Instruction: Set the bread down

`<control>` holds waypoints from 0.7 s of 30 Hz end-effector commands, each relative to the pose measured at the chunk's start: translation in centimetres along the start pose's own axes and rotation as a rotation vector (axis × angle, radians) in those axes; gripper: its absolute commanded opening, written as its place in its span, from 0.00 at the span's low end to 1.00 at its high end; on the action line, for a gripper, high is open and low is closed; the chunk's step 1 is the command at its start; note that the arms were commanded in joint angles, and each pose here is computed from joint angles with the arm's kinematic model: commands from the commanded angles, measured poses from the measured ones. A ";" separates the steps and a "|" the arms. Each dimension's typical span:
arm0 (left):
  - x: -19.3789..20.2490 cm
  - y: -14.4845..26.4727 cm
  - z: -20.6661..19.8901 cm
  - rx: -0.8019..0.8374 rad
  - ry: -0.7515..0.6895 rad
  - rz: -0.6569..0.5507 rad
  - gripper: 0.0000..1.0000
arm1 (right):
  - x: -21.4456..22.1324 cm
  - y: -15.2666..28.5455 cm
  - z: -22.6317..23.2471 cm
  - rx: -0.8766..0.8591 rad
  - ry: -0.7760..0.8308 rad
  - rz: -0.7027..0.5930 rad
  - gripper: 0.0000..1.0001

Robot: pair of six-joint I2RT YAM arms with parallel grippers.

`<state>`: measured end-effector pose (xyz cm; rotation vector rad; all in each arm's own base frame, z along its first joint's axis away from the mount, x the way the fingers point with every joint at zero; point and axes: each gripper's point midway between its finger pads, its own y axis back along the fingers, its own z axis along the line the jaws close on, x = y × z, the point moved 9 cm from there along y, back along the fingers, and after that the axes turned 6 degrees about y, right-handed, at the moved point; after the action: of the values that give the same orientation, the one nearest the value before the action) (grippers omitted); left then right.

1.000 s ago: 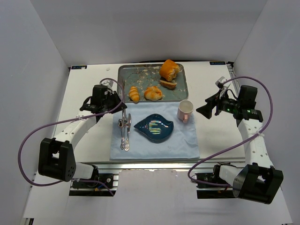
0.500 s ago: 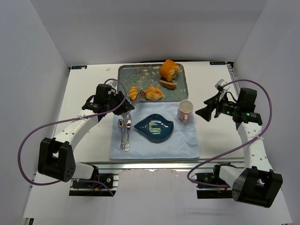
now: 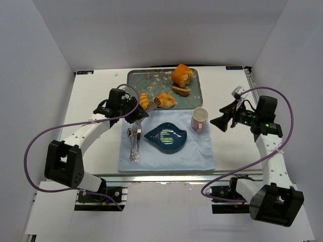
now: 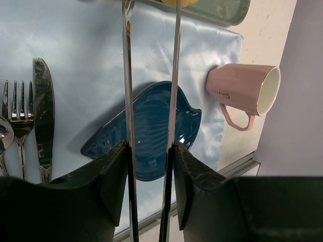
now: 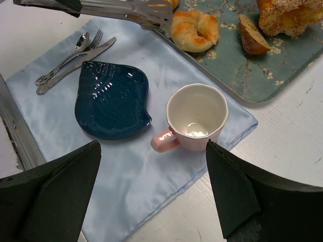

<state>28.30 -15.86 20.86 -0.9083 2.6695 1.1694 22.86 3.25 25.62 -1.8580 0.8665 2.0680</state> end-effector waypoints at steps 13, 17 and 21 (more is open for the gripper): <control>-1.1 -0.6 -1.7 0.062 0.029 -0.027 0.50 | 0.3 0.1 0.4 -0.018 0.018 -0.018 0.88; -1.3 -1.1 -1.8 0.078 0.029 -0.022 0.50 | 0.6 0.1 0.5 -0.018 0.024 -0.013 0.88; -1.3 -1.6 -1.9 0.089 0.034 -0.010 0.50 | 0.6 0.1 0.6 -0.021 0.034 -0.012 0.88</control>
<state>29.67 -16.66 19.59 -0.9330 2.7289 1.1568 22.57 3.30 24.66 -1.8531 0.8631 2.0884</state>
